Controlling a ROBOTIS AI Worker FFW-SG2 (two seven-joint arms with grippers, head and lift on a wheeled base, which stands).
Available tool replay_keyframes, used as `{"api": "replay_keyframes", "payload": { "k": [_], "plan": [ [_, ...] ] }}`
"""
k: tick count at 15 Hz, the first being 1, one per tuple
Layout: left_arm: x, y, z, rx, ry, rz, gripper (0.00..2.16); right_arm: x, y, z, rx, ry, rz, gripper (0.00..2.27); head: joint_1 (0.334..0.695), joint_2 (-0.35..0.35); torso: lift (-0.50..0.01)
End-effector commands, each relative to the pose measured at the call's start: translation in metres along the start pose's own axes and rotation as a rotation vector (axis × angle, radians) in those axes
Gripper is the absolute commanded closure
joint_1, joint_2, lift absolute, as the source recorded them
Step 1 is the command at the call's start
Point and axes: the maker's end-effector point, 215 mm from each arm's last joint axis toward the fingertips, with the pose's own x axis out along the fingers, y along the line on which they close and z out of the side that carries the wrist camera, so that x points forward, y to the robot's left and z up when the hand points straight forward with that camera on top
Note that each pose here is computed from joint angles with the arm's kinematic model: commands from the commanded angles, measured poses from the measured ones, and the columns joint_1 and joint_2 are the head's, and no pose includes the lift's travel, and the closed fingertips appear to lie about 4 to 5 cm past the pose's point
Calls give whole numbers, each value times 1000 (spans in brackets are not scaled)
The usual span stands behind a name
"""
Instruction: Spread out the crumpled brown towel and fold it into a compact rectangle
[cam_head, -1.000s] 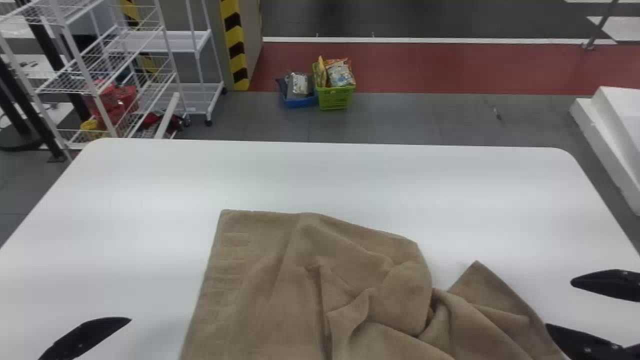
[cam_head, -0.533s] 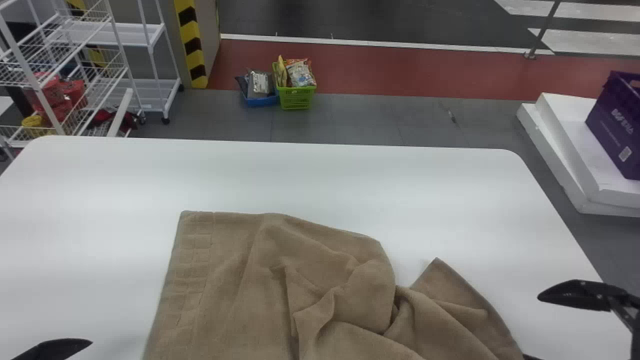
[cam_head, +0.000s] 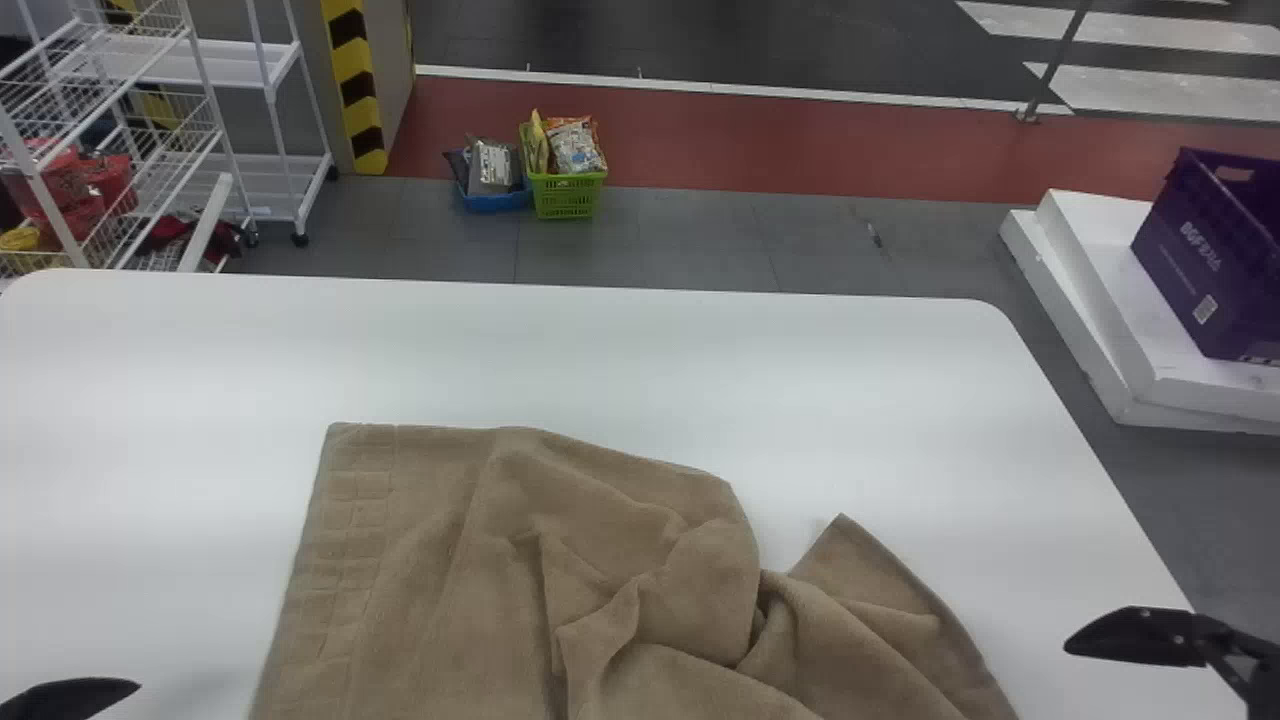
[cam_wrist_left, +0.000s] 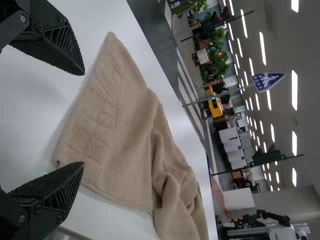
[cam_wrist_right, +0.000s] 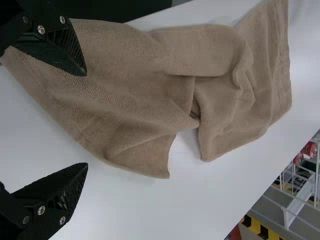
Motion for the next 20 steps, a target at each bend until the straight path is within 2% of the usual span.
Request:
{"api": "replay_keyframes", "payload": {
  "k": [1,8,15,20],
  "plan": [
    [-5,3,0,5,6,8,205,-6,17,-4,-47,38,41,201,695,-116,-127],
    [-5,4,1,-1,1,12,205,0,43,-25,-176,128,108,201,695,-94,-127],
    [-11,0,1,-6,-1,14,205,-10,73,-53,-215,217,175,201,695,-125,-127],
    [-10,-2,2,-11,-9,10,205,-8,75,-65,-200,243,179,235,695,-153,-127]
  ]
}}
